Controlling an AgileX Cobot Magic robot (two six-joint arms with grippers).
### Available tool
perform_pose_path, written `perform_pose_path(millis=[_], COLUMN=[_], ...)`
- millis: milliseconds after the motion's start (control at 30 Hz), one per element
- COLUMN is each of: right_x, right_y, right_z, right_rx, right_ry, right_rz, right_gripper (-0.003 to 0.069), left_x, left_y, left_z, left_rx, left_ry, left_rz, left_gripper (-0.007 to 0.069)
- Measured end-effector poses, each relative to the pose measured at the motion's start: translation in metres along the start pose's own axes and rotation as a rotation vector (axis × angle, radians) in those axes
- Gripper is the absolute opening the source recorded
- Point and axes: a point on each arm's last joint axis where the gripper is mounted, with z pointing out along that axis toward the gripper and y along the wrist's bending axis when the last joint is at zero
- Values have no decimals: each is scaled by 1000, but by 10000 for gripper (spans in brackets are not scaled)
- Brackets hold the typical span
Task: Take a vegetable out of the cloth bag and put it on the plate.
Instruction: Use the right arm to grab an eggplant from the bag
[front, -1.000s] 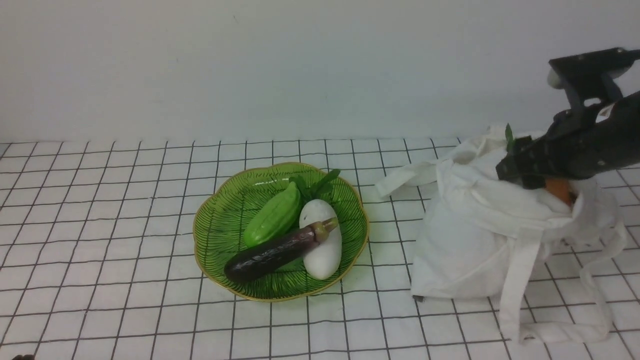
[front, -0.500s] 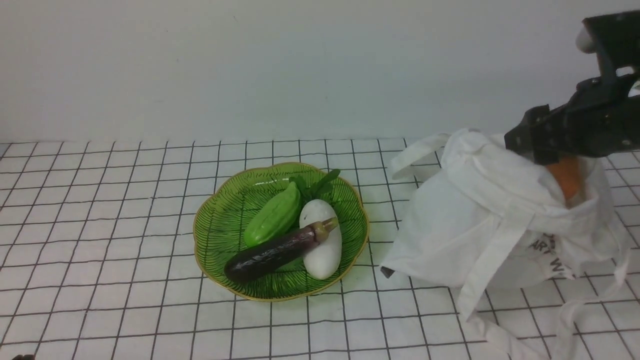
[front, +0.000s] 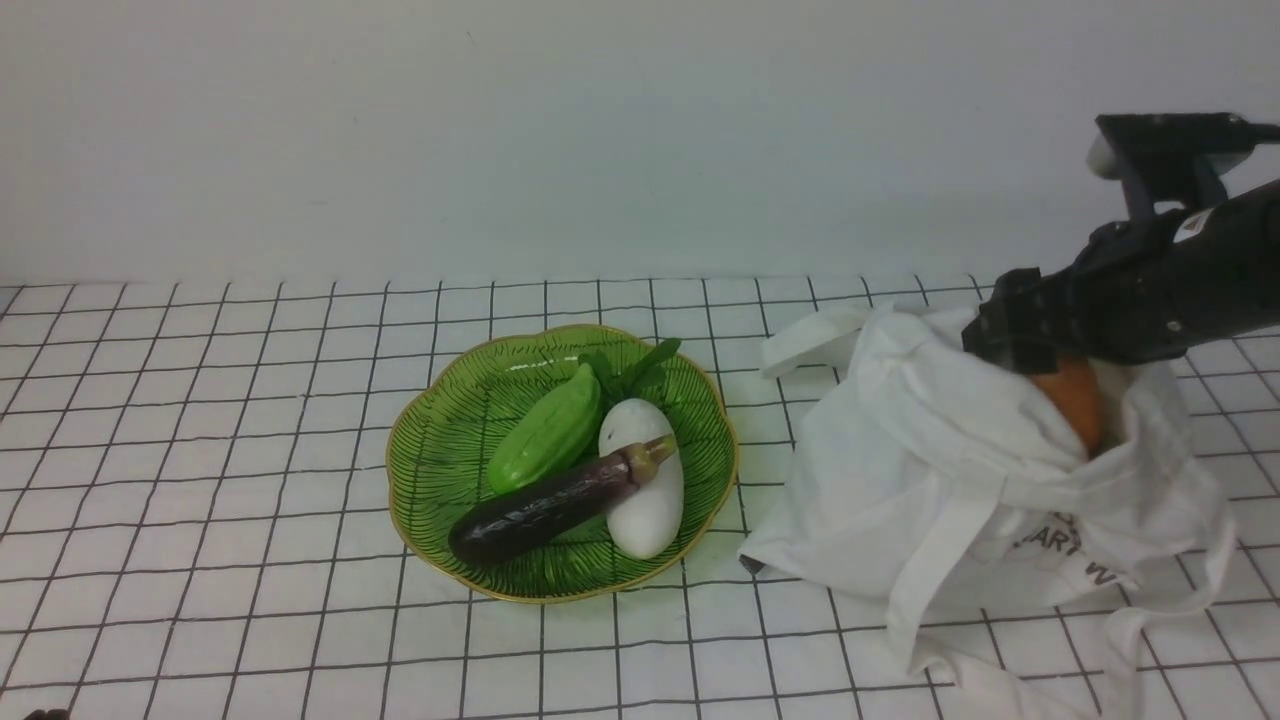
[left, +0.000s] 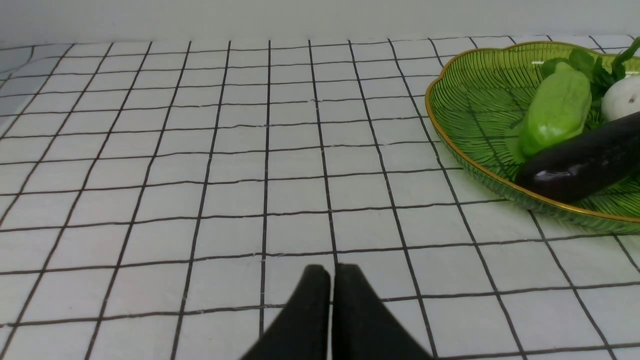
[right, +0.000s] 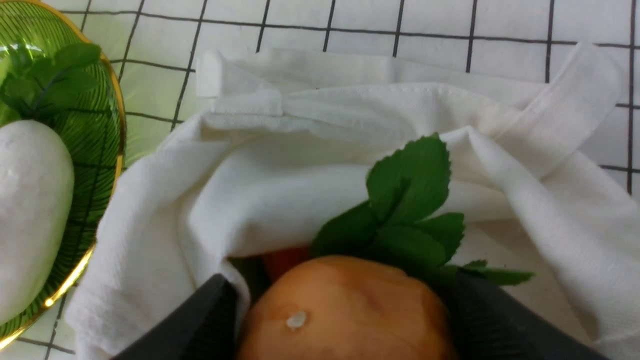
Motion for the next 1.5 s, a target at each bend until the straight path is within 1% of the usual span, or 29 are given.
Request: perform_pose_path(millis=[333, 600, 900, 967, 1000, 1033, 1067, 1100, 1133, 1167, 1200, 1233, 1267, 1367, 1500], right_x=[2, 2, 8, 9, 10, 10, 11, 11, 12, 13, 13, 13, 12, 9, 6], right_y=[1, 2, 0, -1, -1, -1, 0, 0, 0, 1, 1, 1, 2, 4, 6], right_z=[0, 0, 7, 7, 7, 7, 6, 6, 6, 4, 3, 0, -2, -13, -32], right_rx=[-14, -18, -7, -5, -5, -6, -8, -8, -10, -15, -16, -18, -18, -18, -6], right_ry=[18, 21, 89, 98, 102, 104, 116, 118, 125, 139, 143, 143, 137, 106, 55], right_rz=[37, 41, 10, 6, 6, 5, 4, 4, 4, 3, 3, 2, 1, -7, -31], right_gripper=[519, 555, 550, 517, 486, 479, 400, 388, 320, 158, 101, 62, 36, 0, -7], left_x=[0, 0, 0, 0, 0, 0, 0, 0, 0, 0, 0, 0, 0, 0, 0], left_y=[0, 0, 0, 0, 0, 0, 0, 0, 0, 0, 0, 0, 0, 0, 0], left_z=[0, 0, 0, 0, 0, 0, 0, 0, 0, 0, 0, 0, 0, 0, 0], left_rx=[0, 0, 0, 0, 0, 0, 0, 0, 0, 0, 0, 0, 0, 0, 0], left_ry=[0, 0, 0, 0, 0, 0, 0, 0, 0, 0, 0, 0, 0, 0, 0], left_rz=[0, 5, 0, 5, 5, 5, 5, 5, 0, 5, 5, 5, 0, 5, 0], left_gripper=[-8, -8, -8, -8, -8, -8, -8, -8, -8, -8, -8, -8, -8, -8, -8])
